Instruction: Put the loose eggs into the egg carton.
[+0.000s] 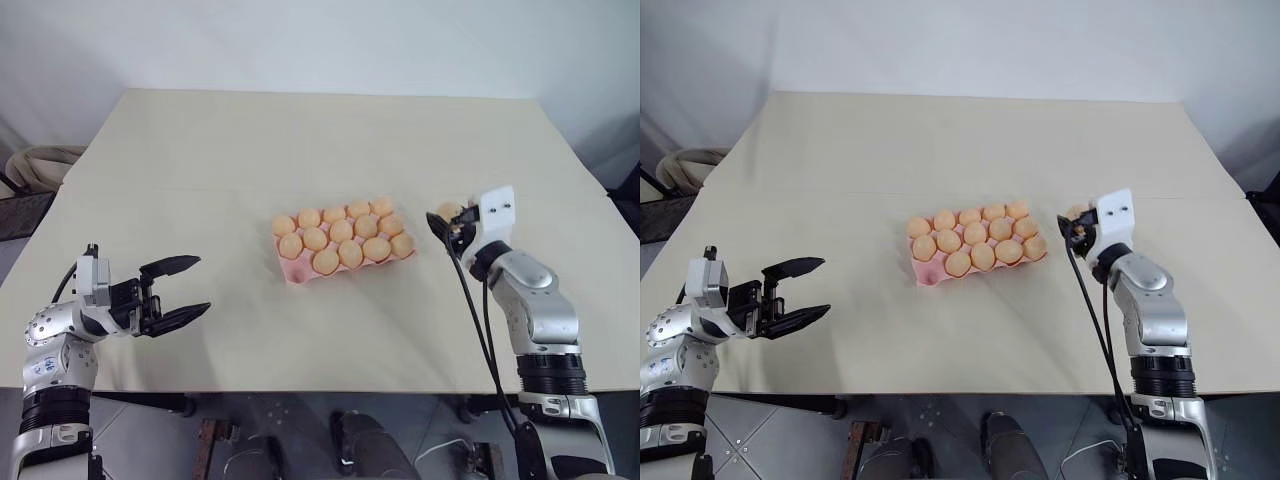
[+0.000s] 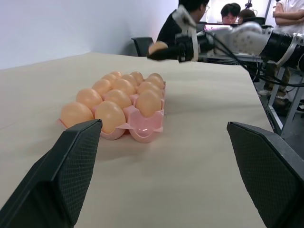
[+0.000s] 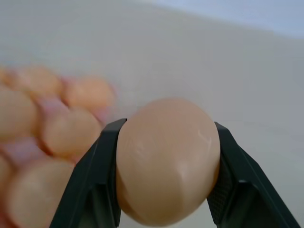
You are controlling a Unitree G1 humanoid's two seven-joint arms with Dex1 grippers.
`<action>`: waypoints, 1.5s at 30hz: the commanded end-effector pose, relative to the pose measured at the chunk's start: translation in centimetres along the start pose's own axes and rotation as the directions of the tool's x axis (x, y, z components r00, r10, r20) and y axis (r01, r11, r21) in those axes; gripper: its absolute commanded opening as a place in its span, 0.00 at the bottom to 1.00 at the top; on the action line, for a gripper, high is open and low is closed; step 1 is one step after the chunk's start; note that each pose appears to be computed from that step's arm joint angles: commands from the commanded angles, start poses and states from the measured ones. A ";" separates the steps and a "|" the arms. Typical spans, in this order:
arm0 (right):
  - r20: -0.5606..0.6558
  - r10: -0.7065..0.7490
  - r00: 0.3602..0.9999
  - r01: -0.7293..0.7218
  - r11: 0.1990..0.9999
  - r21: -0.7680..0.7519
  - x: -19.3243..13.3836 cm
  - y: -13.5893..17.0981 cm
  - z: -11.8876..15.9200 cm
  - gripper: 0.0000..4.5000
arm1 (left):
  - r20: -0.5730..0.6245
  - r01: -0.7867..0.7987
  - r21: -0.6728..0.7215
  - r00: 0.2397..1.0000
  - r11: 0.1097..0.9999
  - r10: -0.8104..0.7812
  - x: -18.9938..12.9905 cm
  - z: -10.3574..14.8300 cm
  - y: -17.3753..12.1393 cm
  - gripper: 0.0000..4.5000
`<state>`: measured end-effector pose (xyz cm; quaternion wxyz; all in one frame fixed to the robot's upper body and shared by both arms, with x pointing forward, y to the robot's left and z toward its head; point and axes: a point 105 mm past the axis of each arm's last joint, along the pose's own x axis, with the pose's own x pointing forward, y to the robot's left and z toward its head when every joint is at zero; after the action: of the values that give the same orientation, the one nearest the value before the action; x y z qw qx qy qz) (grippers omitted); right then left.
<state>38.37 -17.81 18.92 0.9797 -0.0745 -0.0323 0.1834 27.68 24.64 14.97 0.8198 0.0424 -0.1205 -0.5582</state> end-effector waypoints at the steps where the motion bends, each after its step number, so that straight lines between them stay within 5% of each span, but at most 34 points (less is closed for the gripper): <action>1: 0.039 0.177 0.984 -0.176 0.984 -0.021 0.6 4.7 3.1 0.40 | 0.013 0.028 0.031 1.000 0.999 -0.028 0.2 0.5 0.1 1.00; 12: 0.003 0.552 0.834 -0.552 0.833 -0.021 0.9 17.0 2.9 0.40 | 0.021 0.026 0.040 0.999 0.999 -0.027 0.4 0.4 -0.1 1.00; 30: -0.044 0.622 0.782 -0.623 0.779 -0.065 3.4 21.5 1.1 0.40 | 0.023 -0.009 0.054 1.000 0.998 0.007 -0.1 0.5 -1.1 1.00; 38: -0.038 0.656 0.754 -0.656 0.748 -0.100 2.9 21.6 1.4 0.99 | 0.017 -0.016 0.056 1.000 0.998 0.015 -0.1 0.5 -1.0 1.00; 45: 0.045 0.659 0.751 -0.651 0.749 -0.124 1.5 19.1 4.3 0.99 | -0.032 -0.033 0.052 0.999 0.998 0.035 0.1 0.4 -0.1 1.00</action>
<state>33.14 1.78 17.51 0.8474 -0.1339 -0.0112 0.5137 27.23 24.18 14.77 0.8259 0.0551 -0.1248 -0.5470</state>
